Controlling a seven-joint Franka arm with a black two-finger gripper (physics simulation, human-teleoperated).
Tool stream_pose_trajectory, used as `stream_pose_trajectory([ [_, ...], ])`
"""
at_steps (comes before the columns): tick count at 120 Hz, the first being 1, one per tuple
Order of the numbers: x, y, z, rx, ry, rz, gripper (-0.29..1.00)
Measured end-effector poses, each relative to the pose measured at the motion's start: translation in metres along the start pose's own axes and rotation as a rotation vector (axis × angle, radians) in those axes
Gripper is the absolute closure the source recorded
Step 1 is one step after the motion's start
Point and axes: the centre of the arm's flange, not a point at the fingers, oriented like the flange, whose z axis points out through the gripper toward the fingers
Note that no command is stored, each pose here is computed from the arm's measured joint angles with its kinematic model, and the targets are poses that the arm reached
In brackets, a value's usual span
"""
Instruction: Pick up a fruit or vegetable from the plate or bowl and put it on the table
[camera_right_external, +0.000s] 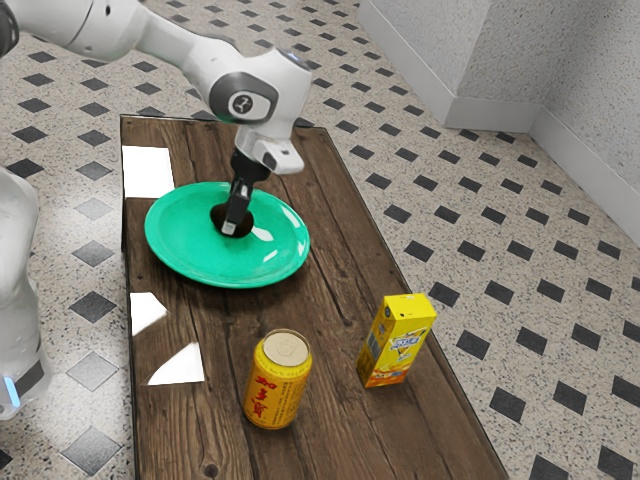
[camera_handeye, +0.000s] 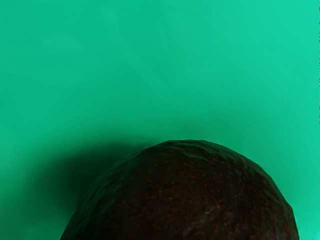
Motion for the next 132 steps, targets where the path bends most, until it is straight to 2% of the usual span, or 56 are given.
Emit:
stream_pose_trajectory([
  [17, 0.0, -0.001, -0.001, 0.01, 0.001, 0.016, 0.32],
  [32, 0.001, 0.004, -0.016, 0.034, 0.024, 0.037, 0.37],
  [45, -0.009, -0.017, -0.065, 0.077, 0.103, -0.009, 0.43],
  [55, -0.034, -0.064, -0.098, 0.099, 0.149, -0.108, 0.36],
  [60, -0.051, -0.089, -0.103, 0.095, 0.156, -0.16, 0.33],
  [66, -0.054, -0.114, -0.112, 0.119, 0.154, -0.203, 0.33],
  [87, -0.036, -0.179, -0.076, 0.2, 0.121, -0.285, 0.35],
  [100, -0.024, -0.205, -0.051, 0.247, 0.129, -0.312, 0.35],
  [132, -0.024, -0.229, -0.014, 0.277, 0.213, -0.361, 0.35],
])
